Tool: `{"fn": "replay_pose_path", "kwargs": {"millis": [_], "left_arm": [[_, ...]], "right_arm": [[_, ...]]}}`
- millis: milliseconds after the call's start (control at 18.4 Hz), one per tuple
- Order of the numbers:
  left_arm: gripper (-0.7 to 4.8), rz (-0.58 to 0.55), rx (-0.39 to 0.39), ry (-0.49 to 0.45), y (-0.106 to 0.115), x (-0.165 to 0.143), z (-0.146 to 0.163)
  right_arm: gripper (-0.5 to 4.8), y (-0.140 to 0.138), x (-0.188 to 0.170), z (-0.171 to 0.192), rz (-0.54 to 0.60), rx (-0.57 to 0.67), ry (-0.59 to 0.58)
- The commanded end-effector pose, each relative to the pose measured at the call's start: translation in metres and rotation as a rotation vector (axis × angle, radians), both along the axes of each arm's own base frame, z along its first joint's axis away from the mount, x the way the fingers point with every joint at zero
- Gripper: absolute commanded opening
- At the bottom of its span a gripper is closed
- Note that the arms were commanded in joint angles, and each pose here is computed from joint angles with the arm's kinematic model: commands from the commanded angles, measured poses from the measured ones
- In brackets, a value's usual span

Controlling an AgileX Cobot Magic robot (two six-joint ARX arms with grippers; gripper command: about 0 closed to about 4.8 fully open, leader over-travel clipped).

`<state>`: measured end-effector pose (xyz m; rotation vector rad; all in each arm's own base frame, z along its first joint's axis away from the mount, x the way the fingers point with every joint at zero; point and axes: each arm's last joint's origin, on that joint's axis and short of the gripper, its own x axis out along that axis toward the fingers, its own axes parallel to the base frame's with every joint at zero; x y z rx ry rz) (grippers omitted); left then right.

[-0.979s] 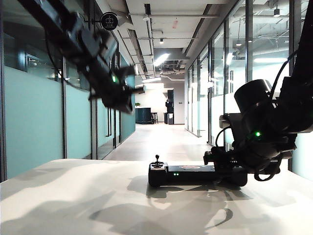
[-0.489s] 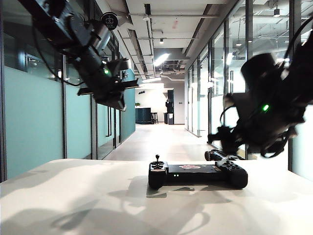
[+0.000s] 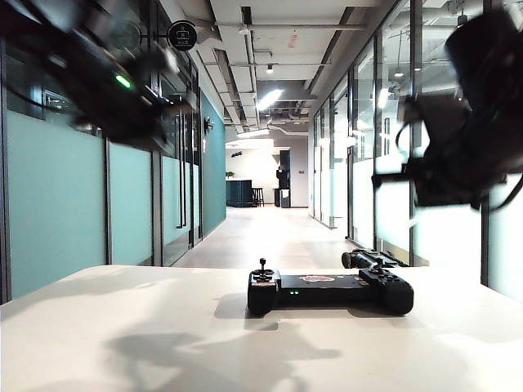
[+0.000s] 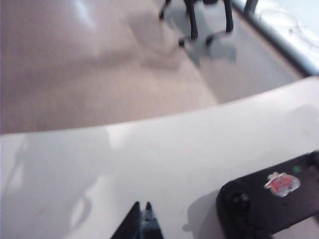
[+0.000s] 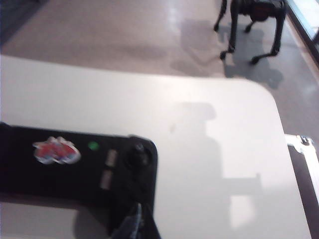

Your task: Push the left joystick on the remote control sitting on the white table backward to make the robot dog back up in a straight line until it returns close to you.

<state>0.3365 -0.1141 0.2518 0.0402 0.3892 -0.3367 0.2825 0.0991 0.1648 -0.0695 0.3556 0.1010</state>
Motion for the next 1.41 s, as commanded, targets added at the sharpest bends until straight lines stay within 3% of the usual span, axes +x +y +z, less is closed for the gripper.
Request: {"fn": "replay_pose_path", "kwargs": {"millis": [54,381,761,924,1142,1414], "left_arm": [[-0.05,0.03,-0.035,-0.09,0.011,-0.032,0.007],[-0.05,0.07,-0.041,-0.147,0.04,-0.113,-0.008],[-0.05,0.104,-0.043,-0.266,0.068,-0.191,-0.039],[-0.05,0.102,-0.042,-0.305,0.075,-0.212,-0.053],[-0.05,0.116,0.039,-0.297,0.085,-0.238,-0.07],[-0.05,0.193,0.052,-0.301,0.091,-0.25,-0.076]], "right_arm": [[-0.06,-0.001,-0.007,0.019,0.075,0.017,-0.023],[-0.06,-0.005,-0.025,0.049,0.141,0.033,-0.087],[-0.06,-0.019,-0.064,0.041,0.172,0.048,-0.101],[-0.06,-0.025,-0.081,0.038,0.189,0.059,-0.123],[-0.06,-0.034,-0.106,0.03,0.2,0.073,-0.161],[-0.06,-0.041,-0.124,0.019,0.208,0.08,-0.182]]}}
